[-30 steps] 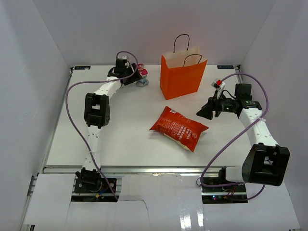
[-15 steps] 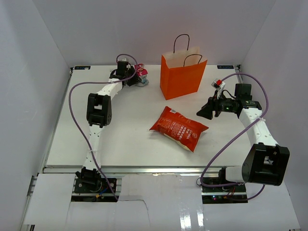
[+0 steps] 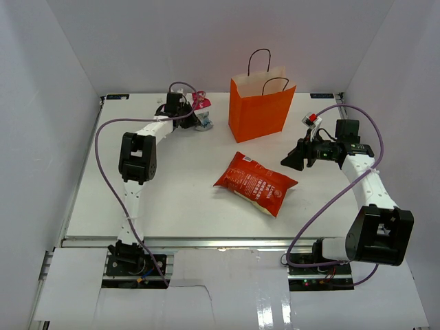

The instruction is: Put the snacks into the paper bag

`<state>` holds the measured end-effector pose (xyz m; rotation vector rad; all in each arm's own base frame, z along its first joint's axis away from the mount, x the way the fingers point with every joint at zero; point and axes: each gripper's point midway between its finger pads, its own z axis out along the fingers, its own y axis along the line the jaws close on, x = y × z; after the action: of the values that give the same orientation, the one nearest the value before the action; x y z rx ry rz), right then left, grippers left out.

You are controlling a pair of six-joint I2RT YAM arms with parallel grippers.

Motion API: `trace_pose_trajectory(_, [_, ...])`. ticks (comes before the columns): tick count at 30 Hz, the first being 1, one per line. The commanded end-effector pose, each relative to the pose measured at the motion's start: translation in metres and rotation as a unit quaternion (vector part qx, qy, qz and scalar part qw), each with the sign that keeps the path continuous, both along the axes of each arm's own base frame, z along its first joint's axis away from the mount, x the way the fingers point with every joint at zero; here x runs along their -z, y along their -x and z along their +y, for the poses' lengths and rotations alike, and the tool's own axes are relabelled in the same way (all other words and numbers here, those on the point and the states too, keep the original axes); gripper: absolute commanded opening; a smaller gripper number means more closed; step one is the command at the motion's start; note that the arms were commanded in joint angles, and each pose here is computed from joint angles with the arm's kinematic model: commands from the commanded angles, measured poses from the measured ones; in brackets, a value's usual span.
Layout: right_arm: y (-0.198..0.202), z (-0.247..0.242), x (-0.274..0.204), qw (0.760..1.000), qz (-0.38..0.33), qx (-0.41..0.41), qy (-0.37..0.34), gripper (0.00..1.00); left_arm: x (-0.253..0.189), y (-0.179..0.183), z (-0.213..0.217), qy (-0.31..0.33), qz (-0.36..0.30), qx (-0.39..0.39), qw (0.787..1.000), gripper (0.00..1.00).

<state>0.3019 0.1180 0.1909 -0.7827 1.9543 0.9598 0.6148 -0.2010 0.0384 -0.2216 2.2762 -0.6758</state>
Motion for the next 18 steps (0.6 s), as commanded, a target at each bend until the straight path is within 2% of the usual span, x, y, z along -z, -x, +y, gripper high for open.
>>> trace_pose_trajectory(1, [-0.001, 0.001, -0.022, 0.999, -0.031, -0.004, -0.008, 0.67, -0.054, 0.028, -0.001, -0.017, -0.039, 0.053, 0.998, 0.00])
trace_pose_trajectory(4, [-0.001, 0.001, -0.023, 0.999, -0.034, -0.003, -0.007, 0.67, -0.093, 0.055, 0.003, -0.024, -0.085, 0.076, 0.993, 0.00])
trace_pose_trajectory(5, [-0.001, 0.001, -0.023, 0.999, -0.033, -0.003, -0.008, 0.67, -0.139, 0.063, 0.004, -0.018, -0.136, 0.080, 0.987, 0.00])
trace_pose_trajectory(6, [-0.001, 0.001, -0.024, 0.999, -0.034, -0.002, -0.007, 0.67, -0.131, 0.079, 0.005, -0.019, -0.133, 0.088, 0.987, 0.00])
trace_pose_trajectory(10, [-0.003, 0.000, -0.025, 0.999, -0.036, 0.000, -0.003, 0.67, -0.202, 0.112, -0.001, -0.023, -0.234, 0.112, 0.965, 0.00])
trace_pose_trajectory(14, [-0.006, -0.001, -0.027, 0.999, -0.040, 0.002, 0.001, 0.67, -0.259, 0.139, -0.033, -0.026, -0.305, 0.149, 0.940, 0.00])
trace_pose_trajectory(18, [-0.004, -0.001, -0.031, 0.999, -0.047, 0.002, 0.001, 0.67, -0.306, 0.145, -0.057, -0.014, -0.355, 0.156, 0.922, 0.00])
